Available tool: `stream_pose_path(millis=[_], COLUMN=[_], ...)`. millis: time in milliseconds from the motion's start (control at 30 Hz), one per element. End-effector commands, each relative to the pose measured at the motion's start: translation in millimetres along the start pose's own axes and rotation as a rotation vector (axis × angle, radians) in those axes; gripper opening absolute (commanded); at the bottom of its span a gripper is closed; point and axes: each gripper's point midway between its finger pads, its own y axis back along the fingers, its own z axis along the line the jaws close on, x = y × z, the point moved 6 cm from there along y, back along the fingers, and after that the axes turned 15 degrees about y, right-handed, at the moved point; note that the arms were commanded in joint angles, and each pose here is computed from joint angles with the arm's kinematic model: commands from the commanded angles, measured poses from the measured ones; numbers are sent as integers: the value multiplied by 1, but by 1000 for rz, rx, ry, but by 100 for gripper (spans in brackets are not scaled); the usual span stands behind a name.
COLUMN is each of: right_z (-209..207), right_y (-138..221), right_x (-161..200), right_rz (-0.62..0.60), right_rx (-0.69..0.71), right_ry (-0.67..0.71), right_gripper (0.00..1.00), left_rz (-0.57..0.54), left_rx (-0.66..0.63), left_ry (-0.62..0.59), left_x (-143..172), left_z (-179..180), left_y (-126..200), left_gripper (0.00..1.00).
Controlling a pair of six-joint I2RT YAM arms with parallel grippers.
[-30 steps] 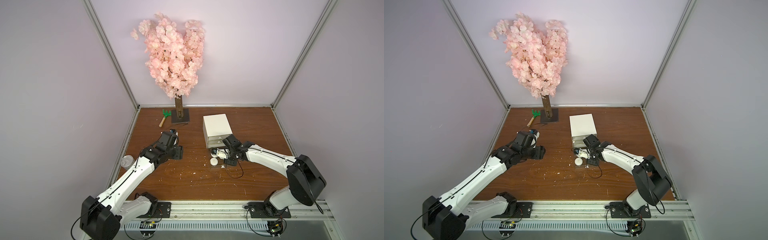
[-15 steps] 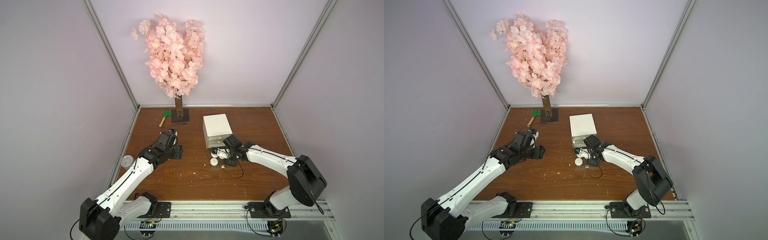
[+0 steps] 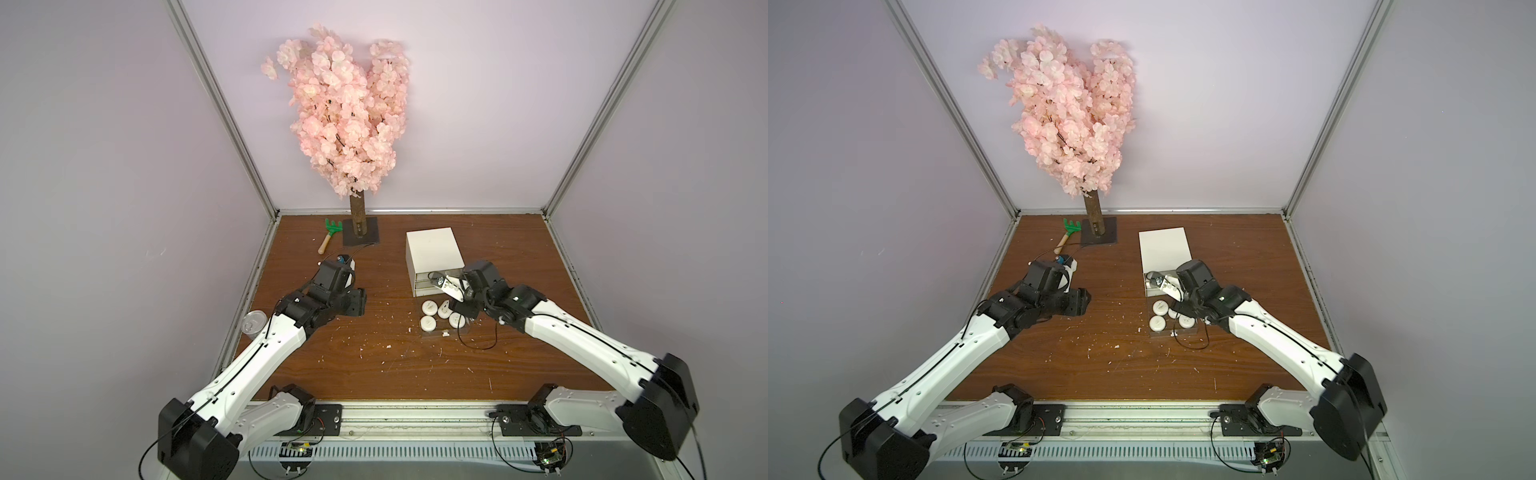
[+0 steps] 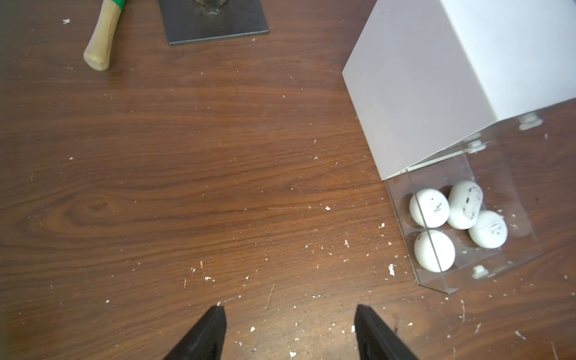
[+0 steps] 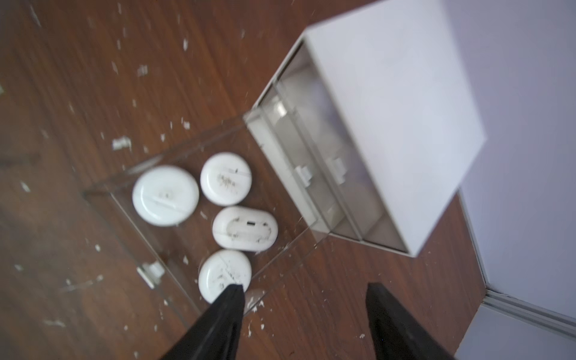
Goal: Put the bluetooth earphones in the drawer according to color
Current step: Place the bluetooth earphone in the drawer, then close the drawer in the storage box.
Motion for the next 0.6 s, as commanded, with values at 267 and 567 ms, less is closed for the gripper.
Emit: stream_pose_path(millis=[267,567], right_z=[15,90], right_y=[84,48], right_x=[3,12], right_rz=[-483,-303], right_rx=[-16,-224], right_ry=[-1040,-1296], right_gripper=[0,0], left_rz=[22,25], left_rx=[283,456], left_ry=[-2,107], left_x=[-45,-80], left_z=[-63,-106], left_y=[-22,-73], left_gripper=[70,69])
